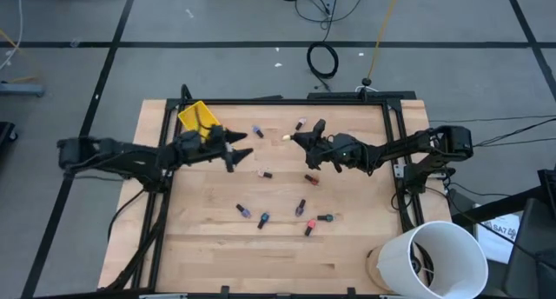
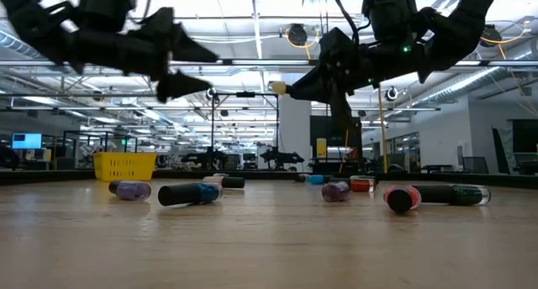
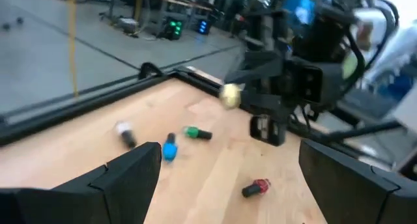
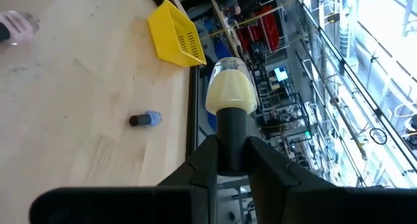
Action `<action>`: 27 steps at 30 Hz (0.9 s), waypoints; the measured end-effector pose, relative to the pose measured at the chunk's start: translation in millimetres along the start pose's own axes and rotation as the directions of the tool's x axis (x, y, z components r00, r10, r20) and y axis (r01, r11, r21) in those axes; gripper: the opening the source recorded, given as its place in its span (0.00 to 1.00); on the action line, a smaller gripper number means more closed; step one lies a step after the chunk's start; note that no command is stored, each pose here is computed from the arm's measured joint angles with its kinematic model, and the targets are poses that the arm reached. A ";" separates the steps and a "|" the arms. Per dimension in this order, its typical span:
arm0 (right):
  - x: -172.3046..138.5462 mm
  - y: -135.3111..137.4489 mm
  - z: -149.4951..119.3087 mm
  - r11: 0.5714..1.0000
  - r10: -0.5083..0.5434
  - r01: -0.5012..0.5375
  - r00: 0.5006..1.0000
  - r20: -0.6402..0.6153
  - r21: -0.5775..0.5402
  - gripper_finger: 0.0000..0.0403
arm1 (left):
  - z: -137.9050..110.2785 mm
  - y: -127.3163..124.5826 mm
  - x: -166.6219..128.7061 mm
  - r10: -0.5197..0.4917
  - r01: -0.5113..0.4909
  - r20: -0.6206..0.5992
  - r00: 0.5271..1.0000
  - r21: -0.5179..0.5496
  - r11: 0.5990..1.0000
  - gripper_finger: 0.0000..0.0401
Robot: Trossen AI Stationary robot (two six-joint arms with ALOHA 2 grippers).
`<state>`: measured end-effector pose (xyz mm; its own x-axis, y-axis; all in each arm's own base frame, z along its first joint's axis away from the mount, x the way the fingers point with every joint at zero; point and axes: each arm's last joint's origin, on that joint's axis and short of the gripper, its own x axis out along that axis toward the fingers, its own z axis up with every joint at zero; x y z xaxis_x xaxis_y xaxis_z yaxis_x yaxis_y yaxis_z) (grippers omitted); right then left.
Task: Pick & Place Nail Polish
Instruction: Put the yellow nail polish into the yellow bin
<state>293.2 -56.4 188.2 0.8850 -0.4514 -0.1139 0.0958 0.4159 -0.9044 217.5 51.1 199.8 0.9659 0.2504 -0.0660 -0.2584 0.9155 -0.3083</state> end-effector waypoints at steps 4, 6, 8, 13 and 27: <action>0.0 0.0 -0.1 1.000 -0.001 0.001 1.000 -0.002 0.020 0.12 | 10.3 -17.8 36.3 -0.071 0.074 -0.024 0.997 0.151 0.986 0.89; -0.5 0.7 1.4 1.000 0.000 0.000 1.000 0.001 0.018 0.12 | 10.7 -22.6 51.9 -0.075 0.082 -0.041 0.996 0.203 0.976 0.89; -1.3 1.3 4.0 1.000 -0.001 0.001 1.000 0.012 0.014 0.12 | 11.4 -24.4 66.2 -0.072 0.081 -0.046 0.996 0.229 0.970 0.89; -3.4 2.7 10.8 1.000 -0.008 0.007 0.999 0.042 0.008 0.12 | 9.5 -21.1 94.7 -0.053 0.065 -0.062 0.997 0.217 0.974 0.89; -5.6 -1.1 17.0 0.997 -0.080 0.080 0.996 0.037 -0.006 0.12 | 14.6 -16.2 113.9 -0.057 0.065 -0.052 0.997 0.168 0.984 0.89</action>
<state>295.9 -40.9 196.9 0.8908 -0.4536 -0.0263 0.1636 0.3741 -0.9128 331.5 69.5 211.2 0.9785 0.1817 -0.0973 -0.1947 0.9696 -0.1483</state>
